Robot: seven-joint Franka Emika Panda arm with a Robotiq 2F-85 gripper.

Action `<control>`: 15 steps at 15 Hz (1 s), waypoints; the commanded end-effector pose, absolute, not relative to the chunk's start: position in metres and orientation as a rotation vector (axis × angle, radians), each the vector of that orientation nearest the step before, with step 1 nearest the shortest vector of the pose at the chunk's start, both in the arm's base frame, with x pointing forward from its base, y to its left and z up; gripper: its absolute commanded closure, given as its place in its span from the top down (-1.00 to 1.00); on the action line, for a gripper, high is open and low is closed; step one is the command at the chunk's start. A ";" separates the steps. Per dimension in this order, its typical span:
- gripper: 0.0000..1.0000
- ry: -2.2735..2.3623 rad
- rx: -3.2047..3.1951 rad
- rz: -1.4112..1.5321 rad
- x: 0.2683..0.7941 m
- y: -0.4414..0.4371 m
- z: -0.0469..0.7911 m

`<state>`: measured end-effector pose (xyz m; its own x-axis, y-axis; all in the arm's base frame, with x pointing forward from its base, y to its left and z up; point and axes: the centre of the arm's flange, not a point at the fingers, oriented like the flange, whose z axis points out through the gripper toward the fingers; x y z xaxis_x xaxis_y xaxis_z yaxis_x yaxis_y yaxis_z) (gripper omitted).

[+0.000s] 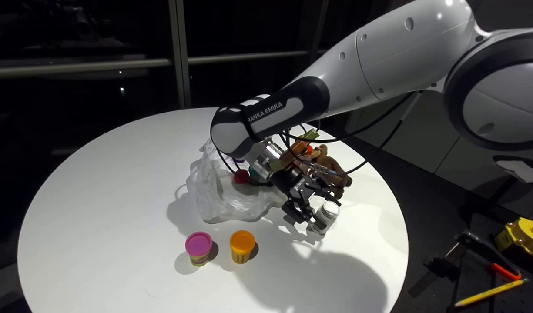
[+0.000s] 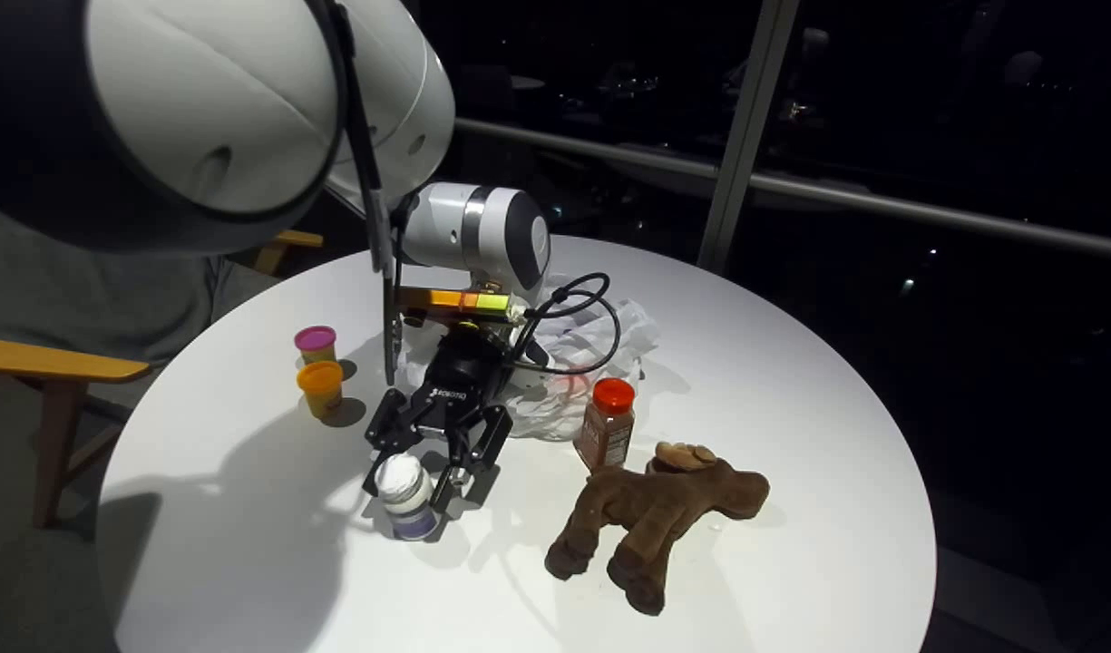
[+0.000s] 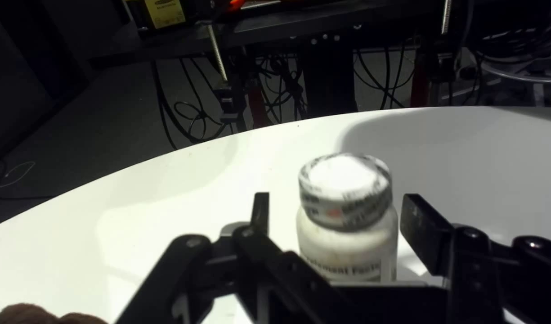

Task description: Remove all the contents from the plastic bag and put them on the table.

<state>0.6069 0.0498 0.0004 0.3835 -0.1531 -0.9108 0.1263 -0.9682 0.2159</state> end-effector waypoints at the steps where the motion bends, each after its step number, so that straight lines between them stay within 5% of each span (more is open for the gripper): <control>1: 1.00 0.005 2.376 -1.588 0.645 0.060 -0.010; 15: 1.00 0.032 2.526 -1.143 0.682 0.095 0.111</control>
